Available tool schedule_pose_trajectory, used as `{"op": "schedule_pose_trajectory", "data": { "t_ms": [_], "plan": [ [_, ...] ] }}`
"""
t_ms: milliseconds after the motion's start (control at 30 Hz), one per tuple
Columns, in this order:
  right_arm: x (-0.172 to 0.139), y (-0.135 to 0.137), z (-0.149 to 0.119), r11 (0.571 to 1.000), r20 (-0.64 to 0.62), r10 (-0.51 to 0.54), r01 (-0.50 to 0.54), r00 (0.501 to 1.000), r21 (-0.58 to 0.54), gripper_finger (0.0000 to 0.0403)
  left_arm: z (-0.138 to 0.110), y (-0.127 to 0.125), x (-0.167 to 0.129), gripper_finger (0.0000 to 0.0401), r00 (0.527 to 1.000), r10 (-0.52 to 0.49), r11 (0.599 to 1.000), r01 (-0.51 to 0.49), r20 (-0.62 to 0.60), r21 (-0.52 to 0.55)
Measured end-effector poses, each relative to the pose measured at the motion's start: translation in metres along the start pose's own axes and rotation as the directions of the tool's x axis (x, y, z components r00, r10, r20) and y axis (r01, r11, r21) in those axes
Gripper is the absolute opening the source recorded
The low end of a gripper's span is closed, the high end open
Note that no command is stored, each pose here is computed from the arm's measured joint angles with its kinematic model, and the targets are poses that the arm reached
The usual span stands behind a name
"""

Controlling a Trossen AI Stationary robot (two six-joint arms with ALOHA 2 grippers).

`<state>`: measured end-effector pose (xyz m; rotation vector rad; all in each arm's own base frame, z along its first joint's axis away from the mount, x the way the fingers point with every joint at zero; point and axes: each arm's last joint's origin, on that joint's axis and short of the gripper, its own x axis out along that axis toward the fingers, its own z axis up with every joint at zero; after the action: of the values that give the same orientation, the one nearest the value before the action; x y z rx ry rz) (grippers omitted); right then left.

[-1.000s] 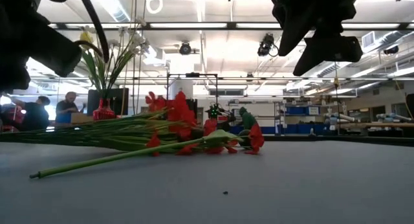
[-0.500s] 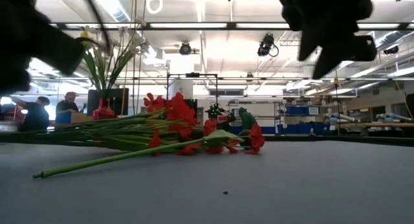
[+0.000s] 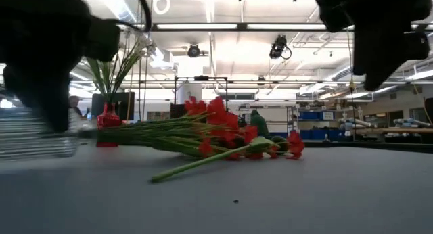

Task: Sort flowers into vase by color
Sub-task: Put the black flower into the transparent vase

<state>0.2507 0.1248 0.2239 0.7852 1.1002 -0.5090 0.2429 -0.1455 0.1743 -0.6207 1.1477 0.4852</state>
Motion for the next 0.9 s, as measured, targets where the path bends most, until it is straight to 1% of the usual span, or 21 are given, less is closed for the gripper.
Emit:
{"op": "schedule_pose_trajectory", "data": {
  "t_ms": [133, 233, 333, 500, 567, 667, 833, 900],
  "plan": [
    [-0.002, 0.0, -0.01, 1.0, 0.005, -0.022, 0.022, 1.0, 0.008, 0.02, -0.001, -0.006, -0.002, 0.0224, 0.995, -0.03, 1.0, 0.03, 0.098, 0.004],
    [-0.003, -0.001, -0.016, 0.999, 0.003, -0.039, 0.039, 0.999, 0.023, 0.02, -0.004, -0.007, -0.003, 0.0224, 0.993, -0.029, 0.999, 0.028, 0.111, 0.016],
    [-0.004, -0.002, -0.019, 0.998, 0.03, -0.052, 0.05, 0.998, 0.037, 0.02, -0.01, -0.008, -0.005, 0.0224, 0.989, -0.028, 0.999, 0.022, 0.145, 0.041],
    [-0.004, -0.002, -0.018, 0.995, 0.07, -0.062, 0.056, 0.996, 0.087, 0.02, -0.021, -0.011, -0.021, 0.0224, 0.959, -0.059, 0.995, 0.034, 0.276, 0.094],
    [-0.004, -0.002, -0.018, 0.993, 0.073, -0.065, 0.057, 0.995, 0.101, 0.02, -0.024, -0.011, -0.032, 0.0224, 0.933, -0.082, 0.993, 0.048, 0.351, 0.104],
    [-0.004, -0.003, -0.018, 0.993, 0.088, -0.071, 0.062, 0.994, 0.101, 0.02, -0.032, -0.01, -0.047, 0.0223, 0.874, -0.107, 0.992, 0.061, 0.475, 0.111],
    [-0.004, -0.004, -0.018, 0.987, 0.1, -0.083, 0.068, 0.992, 0.147, 0.02, -0.05, -0.011, -0.059, 0.0223, 0.778, -0.139, 0.986, 0.051, 0.613, 0.158],
    [-0.004, -0.005, -0.019, 0.982, 0.097, -0.092, 0.074, 0.991, 0.176, 0.02, -0.06, -0.009, -0.061, 0.0223, 0.722, -0.154, 0.986, 0.066, 0.675, 0.154]
  ]
}}
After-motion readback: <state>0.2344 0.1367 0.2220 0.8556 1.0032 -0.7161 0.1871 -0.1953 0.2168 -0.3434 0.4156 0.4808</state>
